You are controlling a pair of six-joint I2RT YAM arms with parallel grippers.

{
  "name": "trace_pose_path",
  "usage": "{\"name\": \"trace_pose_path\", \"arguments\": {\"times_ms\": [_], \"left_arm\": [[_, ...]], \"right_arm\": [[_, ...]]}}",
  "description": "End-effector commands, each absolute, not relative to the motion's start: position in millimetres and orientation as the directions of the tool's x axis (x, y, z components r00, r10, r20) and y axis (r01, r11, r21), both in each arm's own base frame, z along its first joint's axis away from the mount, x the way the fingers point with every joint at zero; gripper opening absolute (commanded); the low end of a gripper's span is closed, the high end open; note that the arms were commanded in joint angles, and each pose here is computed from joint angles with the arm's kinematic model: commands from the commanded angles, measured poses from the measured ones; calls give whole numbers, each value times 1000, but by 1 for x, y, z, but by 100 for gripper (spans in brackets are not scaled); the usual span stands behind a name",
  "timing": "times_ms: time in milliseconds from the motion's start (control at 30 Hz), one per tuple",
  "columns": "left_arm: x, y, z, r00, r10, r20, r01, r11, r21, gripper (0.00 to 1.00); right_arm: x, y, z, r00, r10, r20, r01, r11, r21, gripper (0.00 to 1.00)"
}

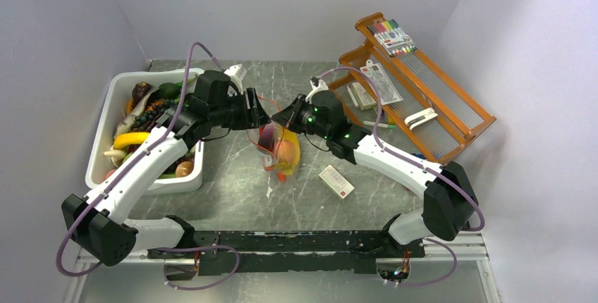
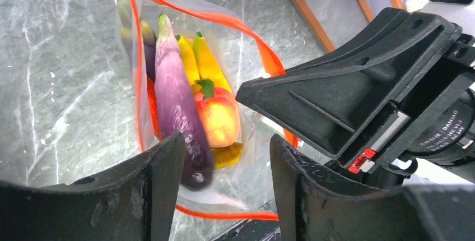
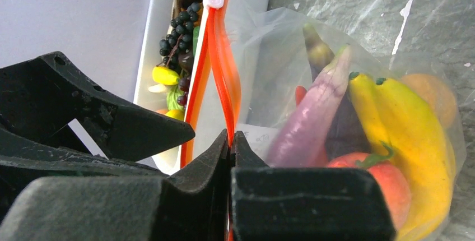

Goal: Place the food in the zip-top bag and seal the zipper
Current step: Place the fake vegetable in the zipper food storage bag.

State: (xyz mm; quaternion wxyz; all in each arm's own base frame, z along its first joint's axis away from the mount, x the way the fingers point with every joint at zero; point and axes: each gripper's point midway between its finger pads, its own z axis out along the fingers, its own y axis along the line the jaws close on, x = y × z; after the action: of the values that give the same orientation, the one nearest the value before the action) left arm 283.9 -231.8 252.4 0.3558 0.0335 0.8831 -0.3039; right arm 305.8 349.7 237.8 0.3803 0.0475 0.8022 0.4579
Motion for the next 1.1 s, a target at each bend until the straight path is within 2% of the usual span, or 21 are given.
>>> {"name": "trace_pose_path", "arguments": {"times_ms": [0,367,533,567,600,633,933,1067], "left_arm": [[280,-243,268,-723,-169,-670,331,766,-550,58],[283,-228,283,-666,-187,-722,320,803,-503,63],[286,-204,301,-597,-199,-777,279,857,-434,76],[287,-197,303,-586,-197,-786,262,872,-413,81],[289,-192,307,-573,-194,-796,248,885,-394,93],[290,-185,309,-560,-189,-807,226,902,-368,100],[306,-111,321,-455,-191,-870,-46,980,-191,100],[317,-70,314,-448,-227,-865,-138,973,-184,85]], "right_arm": [[309,355,261,-677,439,-591,-321,547,774,0],[309,353,258,-667,428,-610,-333,561,758,0],[306,348,262,-644,408,-647,-370,574,730,0],[305,346,261,-640,401,-655,-376,581,722,0],[305,345,262,-636,393,-664,-383,587,713,0],[304,344,262,-633,383,-672,-389,594,704,0],[298,329,280,-565,389,-728,-438,606,664,0],[295,322,269,-561,364,-744,-436,634,639,0]]}}
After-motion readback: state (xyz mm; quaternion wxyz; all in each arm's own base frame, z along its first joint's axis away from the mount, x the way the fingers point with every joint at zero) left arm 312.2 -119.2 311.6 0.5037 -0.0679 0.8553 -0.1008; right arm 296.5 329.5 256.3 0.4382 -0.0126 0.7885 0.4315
